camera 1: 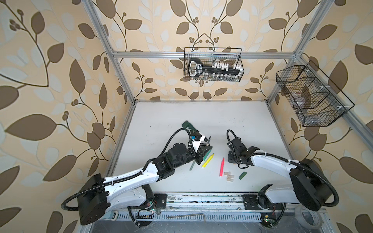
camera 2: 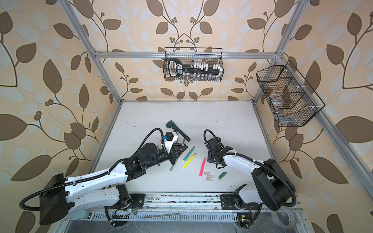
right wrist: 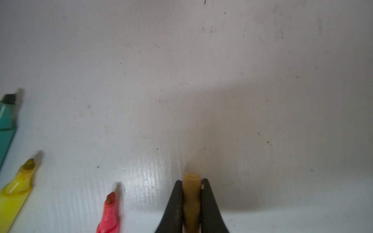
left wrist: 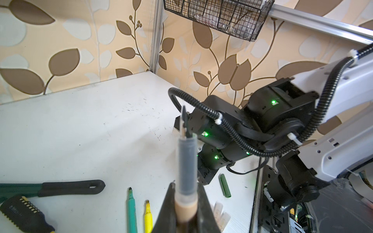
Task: Insert the pens into the pen caps
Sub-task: 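Lift the beige cap and swing the right gripper over the pen nib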
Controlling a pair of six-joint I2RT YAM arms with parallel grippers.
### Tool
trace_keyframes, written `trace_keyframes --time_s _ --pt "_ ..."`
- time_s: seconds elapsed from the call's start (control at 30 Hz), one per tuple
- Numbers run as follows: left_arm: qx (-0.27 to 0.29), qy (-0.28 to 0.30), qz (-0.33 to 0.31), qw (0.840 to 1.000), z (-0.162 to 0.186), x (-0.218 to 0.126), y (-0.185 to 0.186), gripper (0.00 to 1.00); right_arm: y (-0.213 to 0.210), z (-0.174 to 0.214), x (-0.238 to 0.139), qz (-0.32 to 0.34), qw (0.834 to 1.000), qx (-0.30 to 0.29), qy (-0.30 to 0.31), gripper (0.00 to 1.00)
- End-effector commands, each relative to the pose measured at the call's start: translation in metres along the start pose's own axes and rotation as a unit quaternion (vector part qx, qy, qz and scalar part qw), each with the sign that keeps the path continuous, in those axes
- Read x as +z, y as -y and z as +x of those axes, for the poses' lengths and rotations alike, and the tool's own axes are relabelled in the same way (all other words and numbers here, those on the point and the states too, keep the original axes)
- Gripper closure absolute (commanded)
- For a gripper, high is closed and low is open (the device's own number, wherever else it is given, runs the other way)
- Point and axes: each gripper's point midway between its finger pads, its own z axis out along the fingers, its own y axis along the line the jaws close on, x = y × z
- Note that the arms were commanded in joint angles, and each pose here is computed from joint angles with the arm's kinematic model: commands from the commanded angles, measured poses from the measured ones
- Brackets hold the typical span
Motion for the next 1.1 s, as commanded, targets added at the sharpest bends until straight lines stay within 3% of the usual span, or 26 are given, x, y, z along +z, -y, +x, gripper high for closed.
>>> trace_keyframes --time_s 0.0,0.1,0.27,0.4,0.53,0.63,0.77,0.87,0.9,1.0,1.07 --pt "0.013 0.029 -0.017 0.999 -0.017 -0.009 -0.001 1.0 -0.01 -0.019 -0.035 -0.035 0.997 0.041 0.055 1.0" --pt "0.013 0.034 -0.028 0.999 -0.019 -0.011 -0.005 1.0 -0.028 -0.046 -0.074 -0.1 0.982 0.086 0.134 1.0" --pt "0.018 0.032 -0.059 0.998 -0.018 -0.009 -0.015 1.0 -0.04 -0.087 -0.146 -0.186 0.932 0.142 0.275 1.0" --pt "0.003 0.023 -0.051 0.998 -0.012 -0.002 -0.014 1.0 -0.035 -0.11 -0.191 -0.216 0.898 0.17 0.344 1.0" --pt "-0.003 0.012 -0.051 0.999 -0.008 0.004 -0.014 1.0 -0.043 -0.151 -0.267 -0.274 0.842 0.176 0.429 1.0" --pt "-0.007 0.01 -0.068 0.998 -0.006 0.005 -0.021 1.0 -0.05 -0.175 -0.305 -0.279 0.824 0.155 0.468 1.0" --pt "-0.009 0.0 -0.052 0.999 -0.003 0.009 -0.015 1.0 -0.061 -0.159 -0.275 -0.292 0.833 0.127 0.452 1.0" --pt "-0.008 -0.008 -0.039 0.999 0.0 0.013 -0.011 1.0 -0.056 -0.134 -0.234 -0.285 0.851 0.127 0.423 1.0" --pt "-0.006 -0.01 -0.036 0.999 0.001 0.014 -0.01 1.0 -0.052 -0.127 -0.223 -0.287 0.85 0.139 0.419 1.0" --pt "0.001 -0.021 -0.025 0.999 0.006 0.018 -0.007 1.0 -0.051 -0.115 -0.215 -0.336 0.821 0.155 0.434 1.0" --pt "-0.001 -0.024 -0.014 1.0 0.008 0.02 -0.002 1.0 -0.062 -0.115 -0.224 -0.362 0.817 0.132 0.429 1.0"
